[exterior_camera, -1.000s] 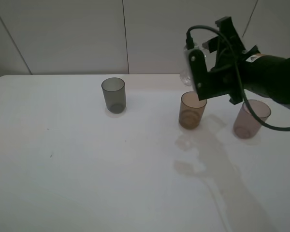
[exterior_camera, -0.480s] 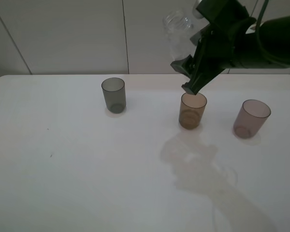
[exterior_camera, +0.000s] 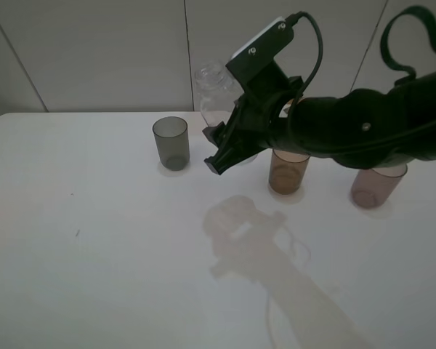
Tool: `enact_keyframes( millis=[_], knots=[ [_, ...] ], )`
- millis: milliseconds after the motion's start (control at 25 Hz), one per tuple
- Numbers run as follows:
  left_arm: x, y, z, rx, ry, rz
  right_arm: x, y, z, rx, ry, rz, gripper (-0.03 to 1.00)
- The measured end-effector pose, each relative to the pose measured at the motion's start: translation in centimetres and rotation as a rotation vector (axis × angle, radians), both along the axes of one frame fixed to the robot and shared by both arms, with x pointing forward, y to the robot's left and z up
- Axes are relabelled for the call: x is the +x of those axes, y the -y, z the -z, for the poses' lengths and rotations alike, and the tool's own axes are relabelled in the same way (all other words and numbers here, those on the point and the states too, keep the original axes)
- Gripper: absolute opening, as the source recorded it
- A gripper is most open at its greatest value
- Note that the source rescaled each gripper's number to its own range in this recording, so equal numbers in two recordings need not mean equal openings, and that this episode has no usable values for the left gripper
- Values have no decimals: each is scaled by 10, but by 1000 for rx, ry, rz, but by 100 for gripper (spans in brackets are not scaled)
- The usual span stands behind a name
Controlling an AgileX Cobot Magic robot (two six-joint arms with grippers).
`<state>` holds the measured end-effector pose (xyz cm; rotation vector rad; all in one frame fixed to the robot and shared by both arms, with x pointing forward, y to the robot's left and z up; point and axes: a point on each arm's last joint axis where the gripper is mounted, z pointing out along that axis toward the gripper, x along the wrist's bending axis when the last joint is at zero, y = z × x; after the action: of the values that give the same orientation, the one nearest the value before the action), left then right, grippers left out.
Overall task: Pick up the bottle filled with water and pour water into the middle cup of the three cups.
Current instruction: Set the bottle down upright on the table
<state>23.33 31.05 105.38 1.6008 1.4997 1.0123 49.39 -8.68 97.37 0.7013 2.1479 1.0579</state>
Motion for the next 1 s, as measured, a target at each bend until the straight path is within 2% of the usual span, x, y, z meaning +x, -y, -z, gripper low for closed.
enact_keyframes(
  millis=[240, 360, 560, 680, 840, 1000],
  knots=[
    [0, 0, 0, 0, 0, 0, 6, -16, 38, -7, 31, 32, 3],
    [0, 0, 0, 0, 0, 0, 9, -18, 48, 61, 11, 99, 3],
    [0, 0, 0, 0, 0, 0, 13, -18, 56, 256, -68, 235, 3],
    [0, 0, 0, 0, 0, 0, 14, -19, 66, 312, -107, 282, 3],
    [0, 0, 0, 0, 0, 0, 16, -20, 85, 299, -124, 293, 3],
    [0, 0, 0, 0, 0, 0, 16, -23, 96, 278, -81, 241, 3]
  ],
)
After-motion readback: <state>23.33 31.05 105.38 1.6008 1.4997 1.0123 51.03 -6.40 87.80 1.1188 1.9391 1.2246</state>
